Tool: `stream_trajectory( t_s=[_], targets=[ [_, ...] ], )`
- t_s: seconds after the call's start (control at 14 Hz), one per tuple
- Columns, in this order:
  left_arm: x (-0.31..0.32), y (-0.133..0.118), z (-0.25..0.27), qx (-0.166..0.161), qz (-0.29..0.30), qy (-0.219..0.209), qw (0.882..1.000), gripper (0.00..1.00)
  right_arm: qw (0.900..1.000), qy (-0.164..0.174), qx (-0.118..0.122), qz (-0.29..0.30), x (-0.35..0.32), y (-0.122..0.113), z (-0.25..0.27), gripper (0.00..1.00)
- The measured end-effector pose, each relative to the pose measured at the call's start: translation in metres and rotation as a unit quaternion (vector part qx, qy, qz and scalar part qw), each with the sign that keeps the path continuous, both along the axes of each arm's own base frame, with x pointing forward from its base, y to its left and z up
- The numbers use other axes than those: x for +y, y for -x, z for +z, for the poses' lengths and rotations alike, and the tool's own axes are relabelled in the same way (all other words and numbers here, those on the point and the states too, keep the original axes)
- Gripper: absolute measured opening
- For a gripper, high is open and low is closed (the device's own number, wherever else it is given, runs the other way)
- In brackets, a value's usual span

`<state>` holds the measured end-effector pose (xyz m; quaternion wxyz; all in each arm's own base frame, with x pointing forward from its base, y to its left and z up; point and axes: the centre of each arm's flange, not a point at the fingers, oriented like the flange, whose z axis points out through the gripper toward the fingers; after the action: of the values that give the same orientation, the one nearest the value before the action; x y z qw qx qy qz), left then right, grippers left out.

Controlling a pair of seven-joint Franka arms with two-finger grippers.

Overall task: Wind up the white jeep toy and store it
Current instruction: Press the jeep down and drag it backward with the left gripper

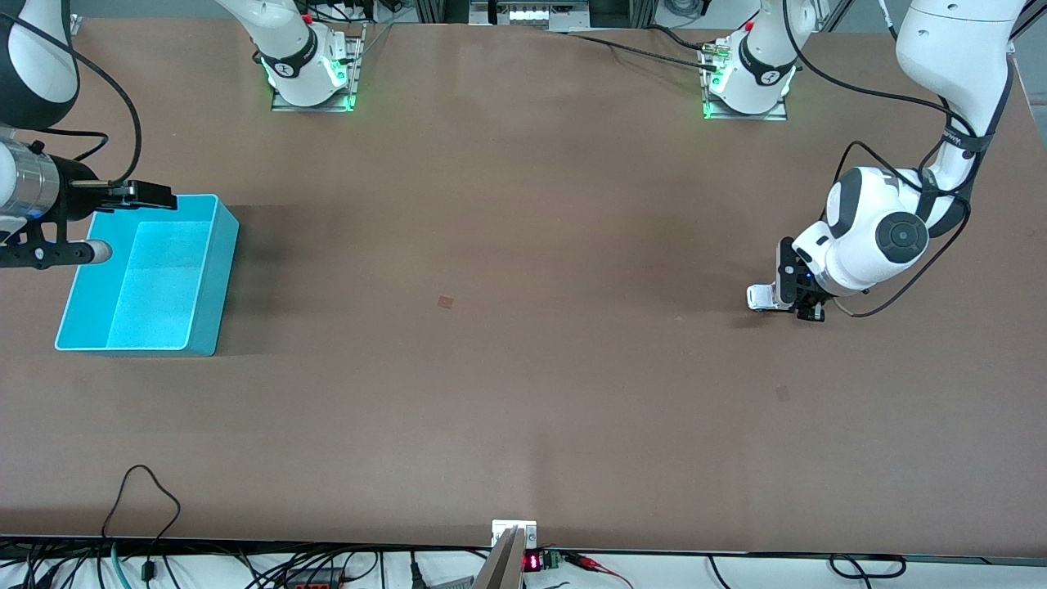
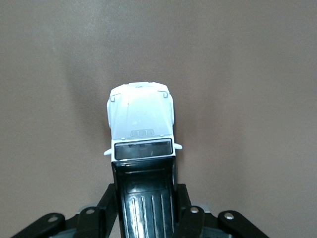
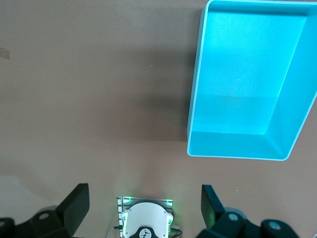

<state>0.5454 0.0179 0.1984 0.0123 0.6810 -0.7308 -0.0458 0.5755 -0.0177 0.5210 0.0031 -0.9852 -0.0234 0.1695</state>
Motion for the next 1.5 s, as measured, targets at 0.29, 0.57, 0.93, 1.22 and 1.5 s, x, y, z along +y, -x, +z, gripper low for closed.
stream_trajectory(
  t_s=[0.29,0.57,0.93,1.22,1.5],
  targets=[
    [0.003,0.0,0.0,0.0,0.002,0.0,1.0,0.51,1.0,0.0,0.002,-0.002,-0.002,0.0,-0.001,1.0],
    [0.003,0.001,-0.001,0.0,0.003,0.0,1.0,0.51,1.0,0.0,0.003,-0.008,-0.009,0.0,-0.003,1.0],
    [0.003,0.001,-0.001,0.0,0.003,0.0,1.0,0.51,1.0,0.0,0.004,-0.008,-0.009,-0.001,-0.004,1.0],
    [0.004,0.001,-0.001,0.0,0.004,0.0,1.0,0.51,1.0,0.0,0.005,-0.008,-0.009,-0.001,-0.005,1.0],
    [0.012,0.001,-0.002,0.0,0.011,-0.001,1.0,0.51,1.0,0.0,0.005,-0.008,-0.009,-0.001,-0.005,1.0]
  ],
)
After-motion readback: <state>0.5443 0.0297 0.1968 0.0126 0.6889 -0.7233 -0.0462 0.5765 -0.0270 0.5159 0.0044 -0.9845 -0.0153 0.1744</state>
